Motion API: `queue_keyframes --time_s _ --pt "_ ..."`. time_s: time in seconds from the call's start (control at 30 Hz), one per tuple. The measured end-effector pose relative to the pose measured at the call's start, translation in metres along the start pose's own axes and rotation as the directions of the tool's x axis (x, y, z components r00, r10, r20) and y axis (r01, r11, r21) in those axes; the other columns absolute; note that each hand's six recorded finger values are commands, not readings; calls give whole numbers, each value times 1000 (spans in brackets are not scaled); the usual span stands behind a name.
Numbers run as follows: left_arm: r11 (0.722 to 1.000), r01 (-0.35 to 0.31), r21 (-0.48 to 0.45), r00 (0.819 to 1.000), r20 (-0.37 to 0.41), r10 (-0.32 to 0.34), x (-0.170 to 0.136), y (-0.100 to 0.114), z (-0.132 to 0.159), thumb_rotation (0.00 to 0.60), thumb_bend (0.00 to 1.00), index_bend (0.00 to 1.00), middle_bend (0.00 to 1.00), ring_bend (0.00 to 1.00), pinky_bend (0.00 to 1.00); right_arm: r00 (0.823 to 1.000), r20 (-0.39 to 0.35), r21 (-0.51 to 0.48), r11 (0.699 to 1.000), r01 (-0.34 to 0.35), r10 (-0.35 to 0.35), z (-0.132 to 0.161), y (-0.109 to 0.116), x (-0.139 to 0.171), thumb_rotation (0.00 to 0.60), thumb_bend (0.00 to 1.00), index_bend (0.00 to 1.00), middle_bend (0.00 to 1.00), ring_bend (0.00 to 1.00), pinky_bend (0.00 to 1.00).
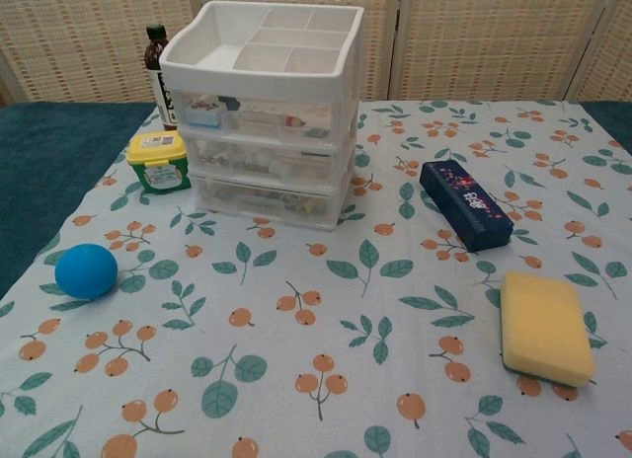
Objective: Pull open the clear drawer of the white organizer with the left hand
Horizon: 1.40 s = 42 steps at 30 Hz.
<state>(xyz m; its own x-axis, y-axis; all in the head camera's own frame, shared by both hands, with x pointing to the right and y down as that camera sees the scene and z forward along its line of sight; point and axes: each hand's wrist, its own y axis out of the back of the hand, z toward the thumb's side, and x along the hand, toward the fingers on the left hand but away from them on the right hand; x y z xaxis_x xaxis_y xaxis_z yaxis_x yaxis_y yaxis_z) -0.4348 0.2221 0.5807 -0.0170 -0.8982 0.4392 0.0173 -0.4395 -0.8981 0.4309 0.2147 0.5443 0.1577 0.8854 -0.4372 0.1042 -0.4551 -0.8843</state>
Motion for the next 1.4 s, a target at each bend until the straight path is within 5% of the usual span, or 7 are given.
queue_keyframes --time_s 0.43,0.7,0.9,1.1,1.23,1.4 --pt "996 -38 -82 998 55 42 7 0 19 600 260 289 502 451 549 999 -12 9 999 34 -34 5 4 -5 600 298 0 38 0 8" --pt "954 51 -295 986 166 -1 25 -8 57 600 260 338 559 549 763 996 24 21 996 86 -86 -3 17 -2 600 298 0 38 0 8" --pt "823 207 -529 958 280 -60 44 -20 100 600 260 385 699 723 976 995 37 25 996 90 -91 -5 20 1 600 303 0 38 0 8" --pt "623 371 -688 916 382 -124 64 -42 151 600 260 353 937 963 1000 994 55 23 996 89 -90 -6 19 4 600 303 0 38 0 8" --pt "492 427 -758 900 410 -149 70 -55 175 600 260 268 986 1000 1000 994 59 23 996 89 -90 -6 19 4 600 304 0 38 0 8" --pt "364 456 -812 890 421 -177 73 -71 197 600 260 173 999 1000 1000 994 64 23 996 82 -84 -8 17 3 600 307 0 38 0 8"
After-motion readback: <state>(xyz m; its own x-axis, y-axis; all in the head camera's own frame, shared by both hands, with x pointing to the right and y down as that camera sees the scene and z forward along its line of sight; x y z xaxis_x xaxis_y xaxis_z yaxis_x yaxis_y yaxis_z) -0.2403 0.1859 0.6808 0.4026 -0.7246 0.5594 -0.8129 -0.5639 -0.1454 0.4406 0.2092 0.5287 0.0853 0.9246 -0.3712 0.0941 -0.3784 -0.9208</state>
